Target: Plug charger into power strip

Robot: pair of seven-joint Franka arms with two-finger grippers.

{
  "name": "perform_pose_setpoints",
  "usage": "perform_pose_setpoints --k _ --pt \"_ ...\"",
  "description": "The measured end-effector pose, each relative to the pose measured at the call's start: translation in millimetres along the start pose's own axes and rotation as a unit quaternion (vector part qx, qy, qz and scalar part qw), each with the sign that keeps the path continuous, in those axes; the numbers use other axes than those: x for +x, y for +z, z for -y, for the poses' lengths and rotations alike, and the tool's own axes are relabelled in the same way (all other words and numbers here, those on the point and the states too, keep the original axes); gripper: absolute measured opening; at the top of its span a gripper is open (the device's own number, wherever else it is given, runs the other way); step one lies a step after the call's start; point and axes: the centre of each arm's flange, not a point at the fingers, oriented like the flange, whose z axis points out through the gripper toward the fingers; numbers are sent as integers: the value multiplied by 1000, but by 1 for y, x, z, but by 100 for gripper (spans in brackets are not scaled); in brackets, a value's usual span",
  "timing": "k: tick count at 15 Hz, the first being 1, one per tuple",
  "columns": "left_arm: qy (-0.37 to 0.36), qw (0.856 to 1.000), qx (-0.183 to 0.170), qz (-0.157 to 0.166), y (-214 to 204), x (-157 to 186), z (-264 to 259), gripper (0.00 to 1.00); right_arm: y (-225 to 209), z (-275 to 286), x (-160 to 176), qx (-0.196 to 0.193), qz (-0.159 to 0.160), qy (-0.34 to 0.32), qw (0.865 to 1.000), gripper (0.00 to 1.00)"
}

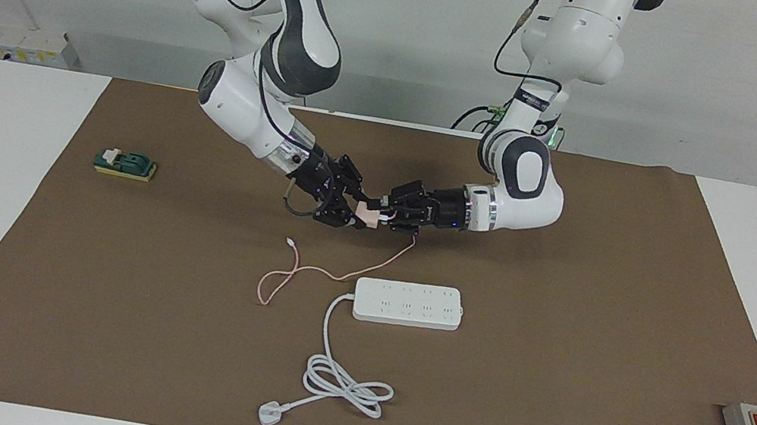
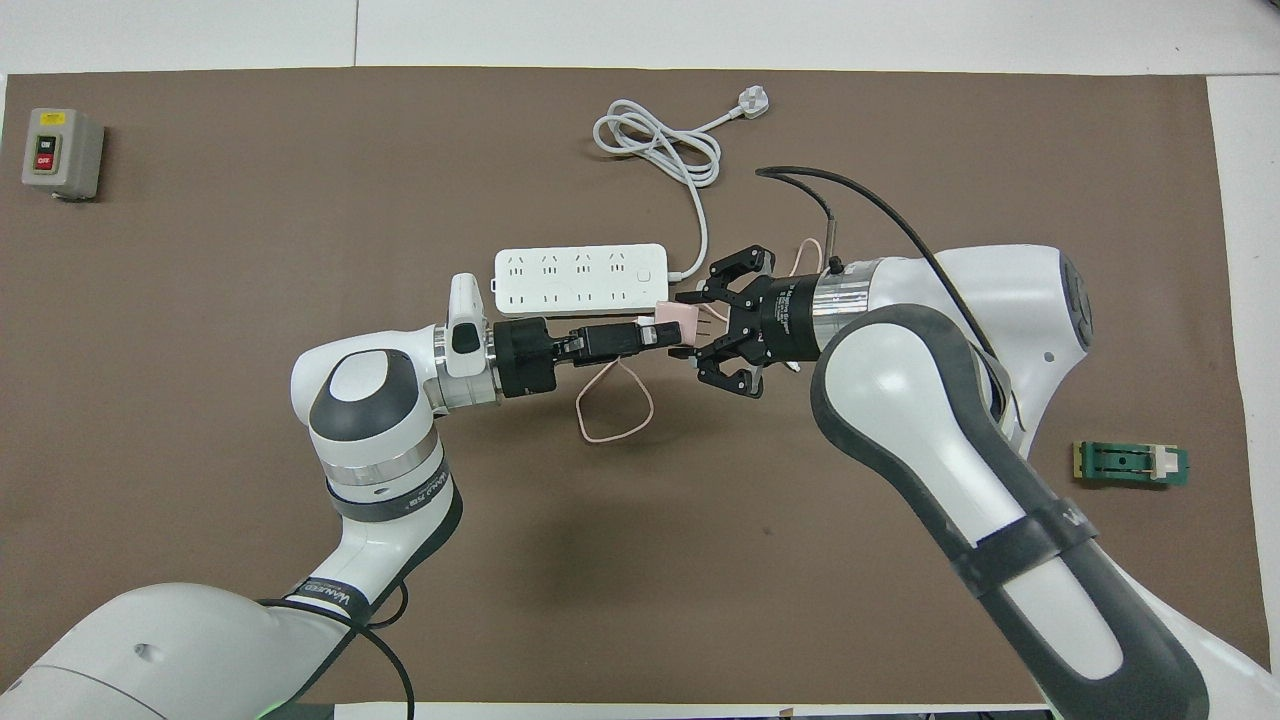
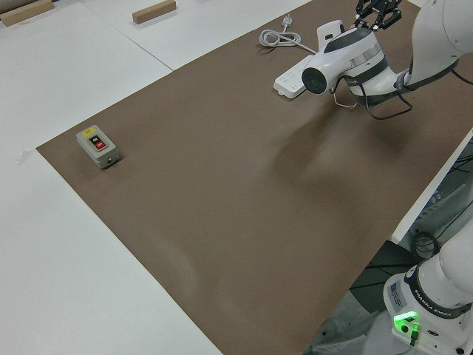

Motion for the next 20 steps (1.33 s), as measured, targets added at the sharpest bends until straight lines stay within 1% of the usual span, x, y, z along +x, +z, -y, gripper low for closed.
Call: perform_pose_setpoints --k 3,4,7,9,10,13,16,18,19,20 --pt "3 1000 -3 -5 -4 4 -8 32 0 0 0 0 0 0 1000 93" --pt "2 1000 -4 -8 -7 6 -12 32 0 0 0 0 0 0 1000 100" --pt "2 1000 -2 -24 -20 15 -29 32 -2 1 -1 2 1 -1 1000 100" --pt "3 999 18 -30 -37 25 -37 32 -8 1 -4 5 -1 -8 1000 100" --pt "1 999 36 -28 -51 31 -41 32 -13 0 -7 7 -9 -20 1000 100" --pt "-16 995 93 -25 -103 51 -61 32 -27 -2 -12 4 -49 -67 997 100" --pt "-20 986 167 -17 -156 63 -74 32 -53 5 1 -8 -89 -120 989 100" --pt "-23 974 224 0 -194 68 -74 32 -83 15 22 -22 -111 -170 979 100" --pt "-28 966 258 15 -213 68 -74 32 -99 19 35 -30 -120 -195 973 100" --pt "-32 954 298 32 -231 69 -77 32 -117 24 48 -40 -132 -221 965 100"
